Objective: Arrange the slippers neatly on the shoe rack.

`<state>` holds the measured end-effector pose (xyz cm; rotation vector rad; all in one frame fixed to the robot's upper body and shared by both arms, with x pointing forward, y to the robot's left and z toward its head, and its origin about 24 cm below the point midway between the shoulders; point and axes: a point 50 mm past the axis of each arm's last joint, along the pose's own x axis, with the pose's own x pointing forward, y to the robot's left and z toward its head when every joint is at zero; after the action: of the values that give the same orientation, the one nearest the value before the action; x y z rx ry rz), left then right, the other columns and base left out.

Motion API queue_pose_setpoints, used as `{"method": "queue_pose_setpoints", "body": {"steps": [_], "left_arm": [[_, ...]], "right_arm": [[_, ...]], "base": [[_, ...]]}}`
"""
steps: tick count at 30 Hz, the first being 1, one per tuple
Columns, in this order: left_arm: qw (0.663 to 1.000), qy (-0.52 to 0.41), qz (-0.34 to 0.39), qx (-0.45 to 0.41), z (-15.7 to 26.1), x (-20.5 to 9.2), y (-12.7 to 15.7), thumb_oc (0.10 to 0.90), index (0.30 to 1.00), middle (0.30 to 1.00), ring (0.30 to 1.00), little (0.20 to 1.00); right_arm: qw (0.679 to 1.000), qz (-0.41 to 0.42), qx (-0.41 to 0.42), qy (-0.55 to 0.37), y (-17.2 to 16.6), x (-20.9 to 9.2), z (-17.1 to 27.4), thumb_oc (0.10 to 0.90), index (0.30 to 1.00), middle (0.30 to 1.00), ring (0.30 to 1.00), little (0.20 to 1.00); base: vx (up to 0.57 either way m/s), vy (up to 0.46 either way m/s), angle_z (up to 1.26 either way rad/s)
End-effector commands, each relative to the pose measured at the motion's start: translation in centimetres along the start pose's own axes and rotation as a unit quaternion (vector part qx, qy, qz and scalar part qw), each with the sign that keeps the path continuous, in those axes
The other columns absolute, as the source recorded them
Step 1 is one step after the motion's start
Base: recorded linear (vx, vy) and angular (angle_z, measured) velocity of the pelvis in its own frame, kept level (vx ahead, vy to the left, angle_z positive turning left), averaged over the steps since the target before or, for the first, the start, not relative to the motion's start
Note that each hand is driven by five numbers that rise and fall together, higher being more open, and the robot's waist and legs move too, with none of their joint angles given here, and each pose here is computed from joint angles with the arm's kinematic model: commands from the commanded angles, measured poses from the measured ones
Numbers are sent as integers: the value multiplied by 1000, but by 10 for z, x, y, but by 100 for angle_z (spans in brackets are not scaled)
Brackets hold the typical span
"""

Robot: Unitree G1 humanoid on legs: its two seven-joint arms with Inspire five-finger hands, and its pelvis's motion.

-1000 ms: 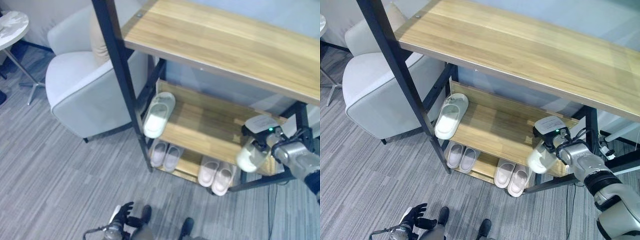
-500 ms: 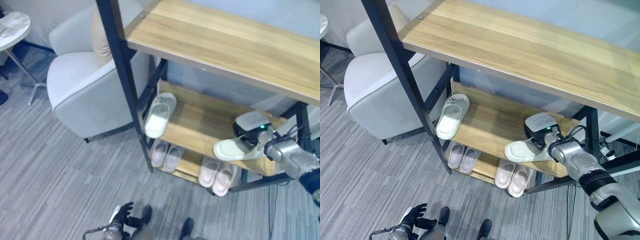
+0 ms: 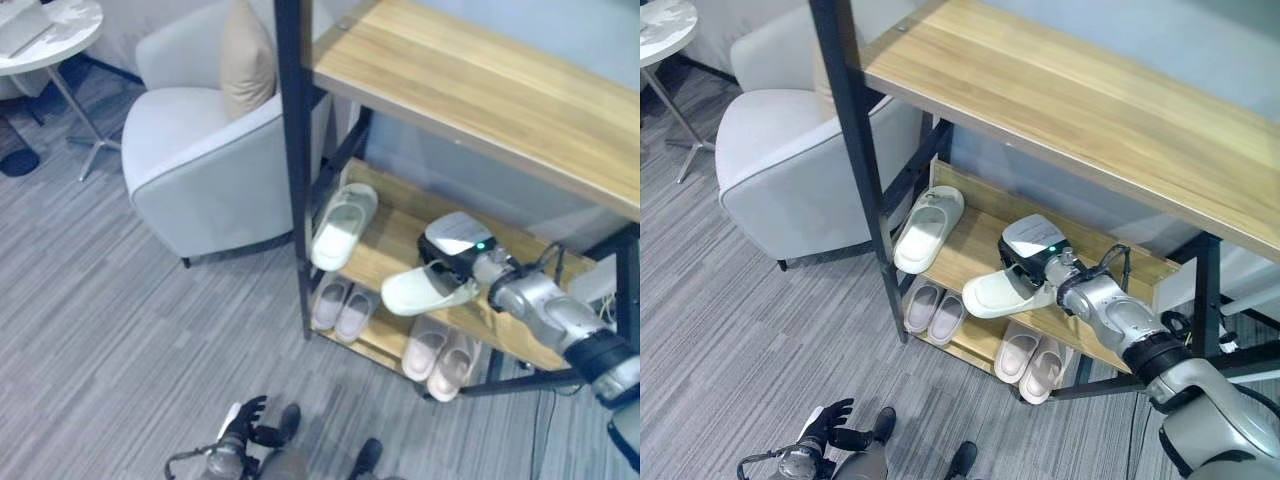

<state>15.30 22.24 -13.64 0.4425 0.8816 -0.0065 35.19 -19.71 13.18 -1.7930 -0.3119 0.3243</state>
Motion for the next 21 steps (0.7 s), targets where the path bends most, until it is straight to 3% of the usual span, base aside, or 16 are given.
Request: {"method": "queue_pose_setpoints", "body": {"steps": [1, 7, 8, 9, 10, 21], "left_arm": [[996, 67, -38, 35, -41, -16, -25, 800, 900, 900, 900, 900], [997, 60, -36, 39, -38, -14, -23, 800, 900, 900, 900, 900], [997, 58, -35, 39, -36, -14, -22, 800, 900, 900, 900, 900], [997, 56, -34, 38, -35, -13, -22, 800, 900, 900, 900, 900], [997, 52, -34, 37, -33, -13, -22, 800, 900, 900, 900, 900], [997, 52, -42, 37, -33, -14, -31, 800, 900, 900, 900, 900]], "right_arm": [[988, -145, -44, -1, -73, 17, -9, 400, 300, 300, 300, 300], [984, -150, -94, 19, -85, 21, -22, 400, 300, 300, 300, 300], [983, -151, -102, 23, -87, 22, -25, 519, 479, 479, 479, 479], [982, -152, -107, 30, -88, 21, -28, 569, 554, 554, 554, 554], [981, -154, -109, 37, -89, 20, -31, 800, 900, 900, 900, 900], [972, -201, -117, 18, -100, 5, -28, 800, 900, 900, 900, 900]], "base": [[5, -14, 8], [5, -15, 21], [2, -13, 21], [-4, 0, 19], [-3, 3, 15], [6, 7, 3]]}}
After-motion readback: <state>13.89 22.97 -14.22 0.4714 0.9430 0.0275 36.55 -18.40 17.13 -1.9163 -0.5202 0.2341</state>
